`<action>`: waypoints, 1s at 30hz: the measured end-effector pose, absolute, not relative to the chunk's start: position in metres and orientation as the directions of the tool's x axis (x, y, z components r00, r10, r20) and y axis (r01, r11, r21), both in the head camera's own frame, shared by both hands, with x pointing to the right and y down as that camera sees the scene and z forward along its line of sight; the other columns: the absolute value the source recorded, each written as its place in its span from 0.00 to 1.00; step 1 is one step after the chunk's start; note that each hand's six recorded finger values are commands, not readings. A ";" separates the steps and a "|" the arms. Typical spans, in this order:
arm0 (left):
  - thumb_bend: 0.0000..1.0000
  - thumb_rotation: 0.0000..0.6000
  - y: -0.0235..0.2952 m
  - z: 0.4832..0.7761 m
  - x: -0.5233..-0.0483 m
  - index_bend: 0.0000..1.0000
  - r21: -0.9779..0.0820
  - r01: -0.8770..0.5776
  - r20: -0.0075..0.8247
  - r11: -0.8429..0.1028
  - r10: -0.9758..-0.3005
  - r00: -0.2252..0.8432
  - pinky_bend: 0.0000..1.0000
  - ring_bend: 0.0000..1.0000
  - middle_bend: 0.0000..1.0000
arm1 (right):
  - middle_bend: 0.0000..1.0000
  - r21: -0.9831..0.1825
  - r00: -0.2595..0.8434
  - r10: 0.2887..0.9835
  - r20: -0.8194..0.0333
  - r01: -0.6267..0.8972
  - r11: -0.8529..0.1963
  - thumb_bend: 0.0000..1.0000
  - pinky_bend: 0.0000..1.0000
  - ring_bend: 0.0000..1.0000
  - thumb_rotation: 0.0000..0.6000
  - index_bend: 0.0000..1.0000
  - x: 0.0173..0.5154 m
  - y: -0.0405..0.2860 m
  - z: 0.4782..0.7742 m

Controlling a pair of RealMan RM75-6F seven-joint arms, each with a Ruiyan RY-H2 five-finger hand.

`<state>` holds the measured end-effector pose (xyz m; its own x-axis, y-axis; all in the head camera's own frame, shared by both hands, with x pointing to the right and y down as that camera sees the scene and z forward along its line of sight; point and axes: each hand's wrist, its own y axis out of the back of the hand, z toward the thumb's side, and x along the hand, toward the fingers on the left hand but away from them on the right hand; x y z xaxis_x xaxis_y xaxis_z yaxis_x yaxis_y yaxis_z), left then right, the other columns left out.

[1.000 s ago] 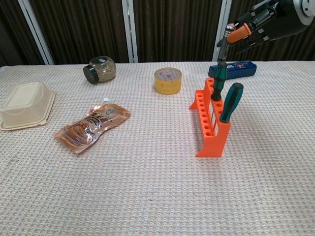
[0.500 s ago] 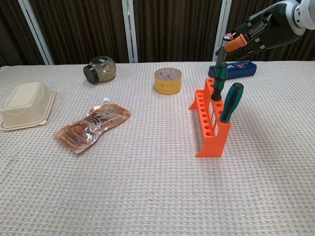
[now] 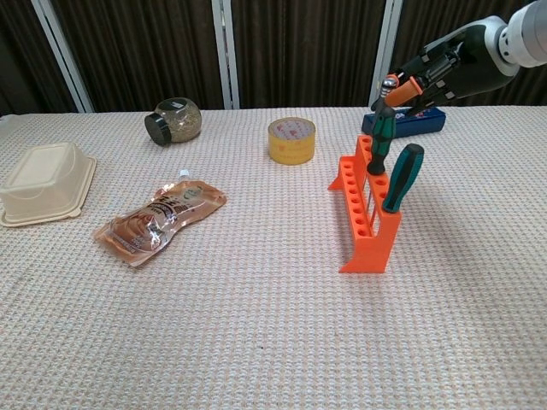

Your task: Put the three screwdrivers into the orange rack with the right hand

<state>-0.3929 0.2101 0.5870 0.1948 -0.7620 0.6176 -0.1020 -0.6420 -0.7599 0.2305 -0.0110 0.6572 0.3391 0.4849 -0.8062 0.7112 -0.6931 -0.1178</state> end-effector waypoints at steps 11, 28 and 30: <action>0.29 1.00 0.211 0.588 -0.396 0.16 -0.759 -0.105 0.620 -0.643 -0.762 0.188 0.00 0.00 0.00 | 0.25 -0.133 0.332 0.495 -0.803 0.710 -0.691 0.35 0.00 0.00 1.00 0.59 0.226 -0.014 0.660; 0.30 1.00 0.210 0.590 -0.395 0.16 -0.756 -0.105 0.623 -0.646 -0.760 0.188 0.00 0.00 0.00 | 0.24 -0.149 0.318 0.485 -0.815 0.694 -0.704 0.35 0.00 0.00 1.00 0.50 0.225 -0.011 0.665; 0.29 1.00 0.210 0.590 -0.395 0.16 -0.757 -0.105 0.622 -0.645 -0.760 0.188 0.00 0.00 0.00 | 0.23 -0.148 0.318 0.483 -0.816 0.693 -0.706 0.35 0.00 0.00 1.00 0.44 0.224 -0.011 0.666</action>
<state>-0.3952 0.2100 0.5901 0.1882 -0.7601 0.6220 -0.1051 -0.6452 -0.7567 0.2244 -0.0113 0.6656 0.3176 0.4831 -0.8159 0.6928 -0.7057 -0.1482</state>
